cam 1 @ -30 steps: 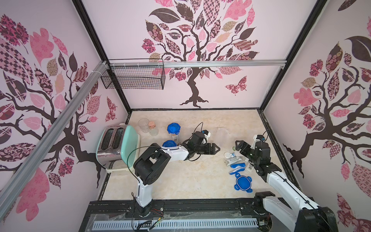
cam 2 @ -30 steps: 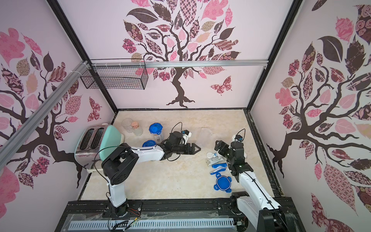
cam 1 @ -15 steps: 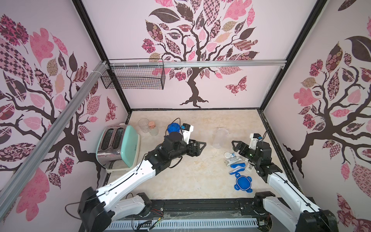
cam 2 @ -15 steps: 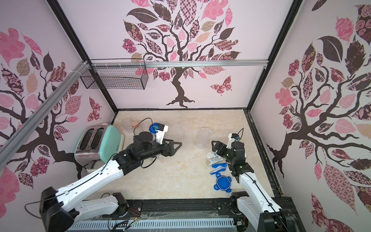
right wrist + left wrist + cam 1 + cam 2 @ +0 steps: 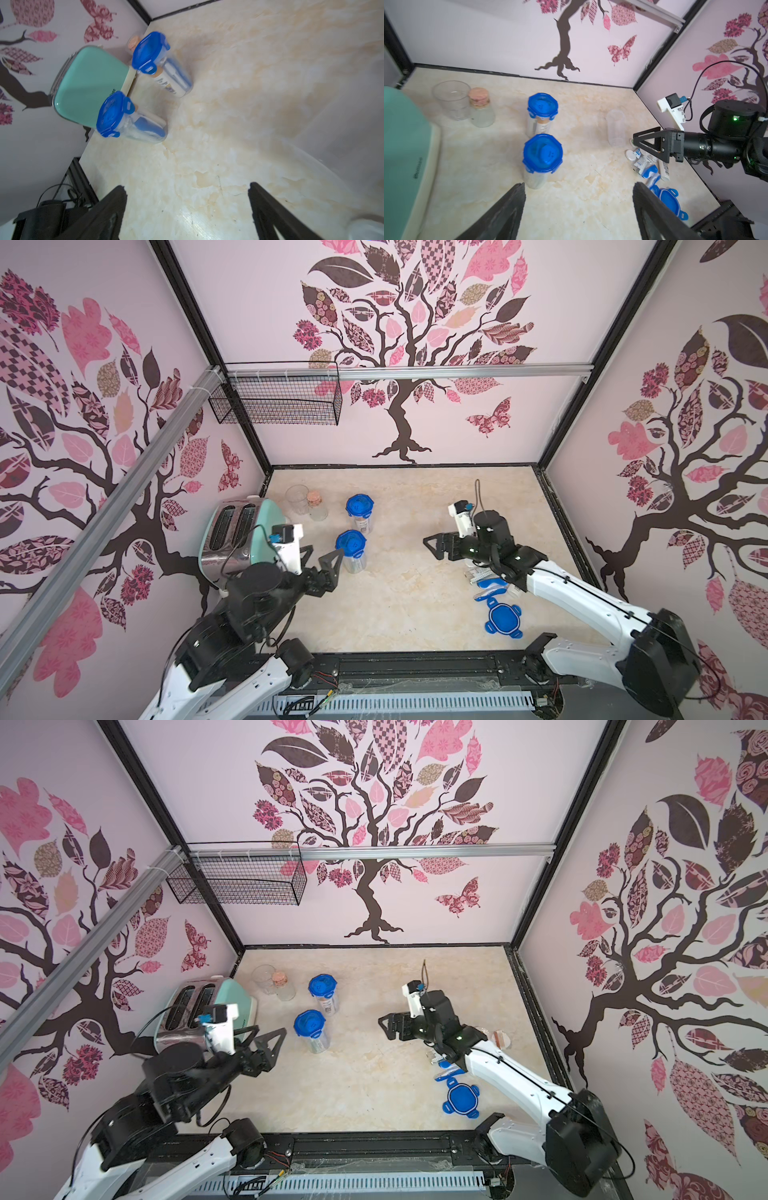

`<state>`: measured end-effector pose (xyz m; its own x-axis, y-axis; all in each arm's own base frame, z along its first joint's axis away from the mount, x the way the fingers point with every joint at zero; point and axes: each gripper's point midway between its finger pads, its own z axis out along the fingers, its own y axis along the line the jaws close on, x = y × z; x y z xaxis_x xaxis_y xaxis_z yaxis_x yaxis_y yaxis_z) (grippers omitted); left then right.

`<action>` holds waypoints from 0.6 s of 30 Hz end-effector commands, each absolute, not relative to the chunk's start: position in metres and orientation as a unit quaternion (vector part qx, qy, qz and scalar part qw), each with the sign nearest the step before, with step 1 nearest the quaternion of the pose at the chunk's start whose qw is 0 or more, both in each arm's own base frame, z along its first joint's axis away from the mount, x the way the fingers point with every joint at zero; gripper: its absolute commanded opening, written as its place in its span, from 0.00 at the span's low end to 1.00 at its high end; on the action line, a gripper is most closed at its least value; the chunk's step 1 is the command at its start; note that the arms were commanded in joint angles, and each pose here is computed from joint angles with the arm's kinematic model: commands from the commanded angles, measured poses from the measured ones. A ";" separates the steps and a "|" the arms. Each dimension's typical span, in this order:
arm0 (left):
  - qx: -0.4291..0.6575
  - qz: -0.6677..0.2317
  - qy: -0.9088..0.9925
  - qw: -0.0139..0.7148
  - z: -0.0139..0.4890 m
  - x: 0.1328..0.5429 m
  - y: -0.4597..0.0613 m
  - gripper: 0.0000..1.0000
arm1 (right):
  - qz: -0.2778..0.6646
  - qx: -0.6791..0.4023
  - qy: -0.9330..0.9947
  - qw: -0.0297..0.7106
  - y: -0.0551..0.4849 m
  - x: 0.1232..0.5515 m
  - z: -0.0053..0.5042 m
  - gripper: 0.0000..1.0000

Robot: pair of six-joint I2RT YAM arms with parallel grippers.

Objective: Take out toiletry kits
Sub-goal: Move the container to the center of the board.

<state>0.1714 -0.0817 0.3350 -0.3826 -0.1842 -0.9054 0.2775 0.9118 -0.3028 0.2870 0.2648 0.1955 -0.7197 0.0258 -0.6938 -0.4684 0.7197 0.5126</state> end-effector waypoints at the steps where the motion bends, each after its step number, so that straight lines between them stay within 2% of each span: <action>1: 0.000 -0.128 0.816 0.564 0.309 0.159 -0.037 0.87 | 0.328 -0.189 0.868 0.322 0.301 0.278 0.193 0.95; 5: -0.029 -0.148 0.789 0.596 0.305 0.149 -0.021 0.86 | 0.303 -0.240 0.873 0.298 0.349 0.283 0.198 0.97; 9: -0.045 -0.165 0.771 0.614 0.308 0.139 -0.010 0.86 | 0.301 -0.345 0.842 0.284 0.394 0.285 0.196 1.00; 12: -0.046 -0.175 0.762 0.622 0.310 0.135 -0.008 0.86 | 0.272 -0.418 0.811 0.307 0.407 0.298 0.197 1.00; 18: -0.043 -0.173 0.764 0.620 0.308 0.137 -0.010 0.86 | 0.301 -0.523 0.724 0.335 0.445 0.300 0.213 1.00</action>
